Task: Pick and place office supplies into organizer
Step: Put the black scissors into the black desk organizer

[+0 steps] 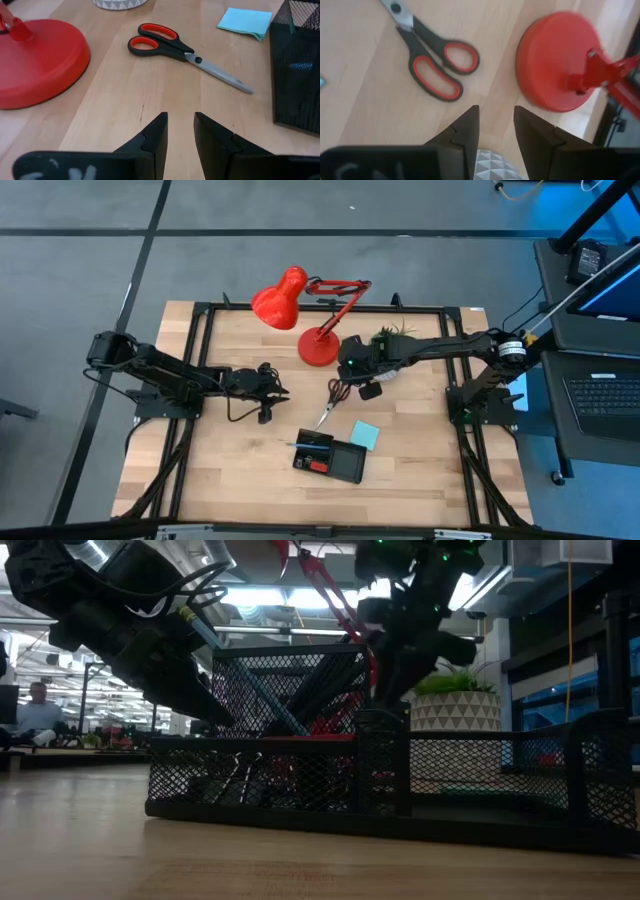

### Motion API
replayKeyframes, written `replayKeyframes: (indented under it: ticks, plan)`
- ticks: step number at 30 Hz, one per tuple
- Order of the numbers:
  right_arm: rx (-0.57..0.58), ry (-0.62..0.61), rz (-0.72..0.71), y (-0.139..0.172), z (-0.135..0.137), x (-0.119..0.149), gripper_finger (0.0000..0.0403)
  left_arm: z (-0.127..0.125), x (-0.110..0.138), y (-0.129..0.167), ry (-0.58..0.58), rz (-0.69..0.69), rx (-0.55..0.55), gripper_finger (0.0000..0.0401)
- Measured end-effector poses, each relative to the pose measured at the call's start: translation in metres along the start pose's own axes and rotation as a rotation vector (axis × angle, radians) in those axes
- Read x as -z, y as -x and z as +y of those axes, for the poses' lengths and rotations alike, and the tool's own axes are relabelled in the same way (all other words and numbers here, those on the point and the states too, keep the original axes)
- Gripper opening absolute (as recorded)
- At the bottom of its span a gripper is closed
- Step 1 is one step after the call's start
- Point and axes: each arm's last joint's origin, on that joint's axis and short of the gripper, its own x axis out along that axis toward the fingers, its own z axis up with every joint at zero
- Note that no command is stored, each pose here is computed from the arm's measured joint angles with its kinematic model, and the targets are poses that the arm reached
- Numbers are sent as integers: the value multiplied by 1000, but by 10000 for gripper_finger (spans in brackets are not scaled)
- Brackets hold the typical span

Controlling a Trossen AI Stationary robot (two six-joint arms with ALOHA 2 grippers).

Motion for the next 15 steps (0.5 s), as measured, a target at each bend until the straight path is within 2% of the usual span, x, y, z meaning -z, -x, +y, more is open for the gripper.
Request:
replayKeyframes:
  ticks: [6,11,15]
  plan:
    - [-5,1,-1,-3,5,0,134,1,0,0,-18,-6,-45,88]
    - [2,14,-41,-1,11,-8,177,3,0,0,-16,-13,-102,88]
    - [0,-31,-48,0,15,-10,215,3,0,0,-16,-13,-103,88]
